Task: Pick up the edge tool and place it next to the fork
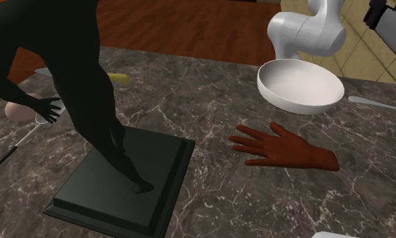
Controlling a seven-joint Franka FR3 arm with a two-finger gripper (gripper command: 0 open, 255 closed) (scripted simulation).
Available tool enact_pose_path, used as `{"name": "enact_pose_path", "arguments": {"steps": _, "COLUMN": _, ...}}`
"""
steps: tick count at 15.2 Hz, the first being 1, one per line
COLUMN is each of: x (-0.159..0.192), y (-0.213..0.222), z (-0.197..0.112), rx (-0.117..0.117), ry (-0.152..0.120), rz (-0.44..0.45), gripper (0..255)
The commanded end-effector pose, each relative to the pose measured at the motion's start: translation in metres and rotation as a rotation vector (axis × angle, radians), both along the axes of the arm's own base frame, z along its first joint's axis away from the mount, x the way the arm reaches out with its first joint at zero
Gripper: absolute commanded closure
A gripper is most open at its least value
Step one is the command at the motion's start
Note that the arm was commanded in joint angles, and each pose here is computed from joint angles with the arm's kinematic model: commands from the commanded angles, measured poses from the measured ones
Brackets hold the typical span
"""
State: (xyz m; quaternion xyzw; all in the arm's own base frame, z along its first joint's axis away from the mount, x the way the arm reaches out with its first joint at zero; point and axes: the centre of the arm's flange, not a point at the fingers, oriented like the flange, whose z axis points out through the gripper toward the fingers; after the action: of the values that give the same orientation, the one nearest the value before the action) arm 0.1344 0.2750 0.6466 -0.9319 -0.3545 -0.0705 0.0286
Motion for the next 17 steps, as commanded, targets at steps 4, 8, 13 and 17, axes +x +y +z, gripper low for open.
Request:
{"name": "enact_pose_path", "arguments": {"steps": 4, "x": -0.065, "y": 0.022, "z": 0.0, "rx": 0.0, "ry": 0.0, "rz": -0.001, "gripper": 255}}
{"name": "enact_pose_path", "arguments": {"steps": 8, "x": -0.115, "y": 0.038, "z": 0.0, "rx": 0.0, "ry": 0.0, "rz": -0.001, "gripper": 255}}
{"name": "enact_pose_path", "arguments": {"steps": 13, "x": -0.177, "y": 0.06, "z": 0.001, "rx": 0.0, "ry": 0.0, "rz": -0.001, "gripper": 255}}
{"name": "enact_pose_path", "arguments": {"steps": 17, "x": -0.227, "y": 0.076, "z": 0.001, "rx": 0.0, "ry": 0.0, "rz": -0.001, "gripper": 255}}
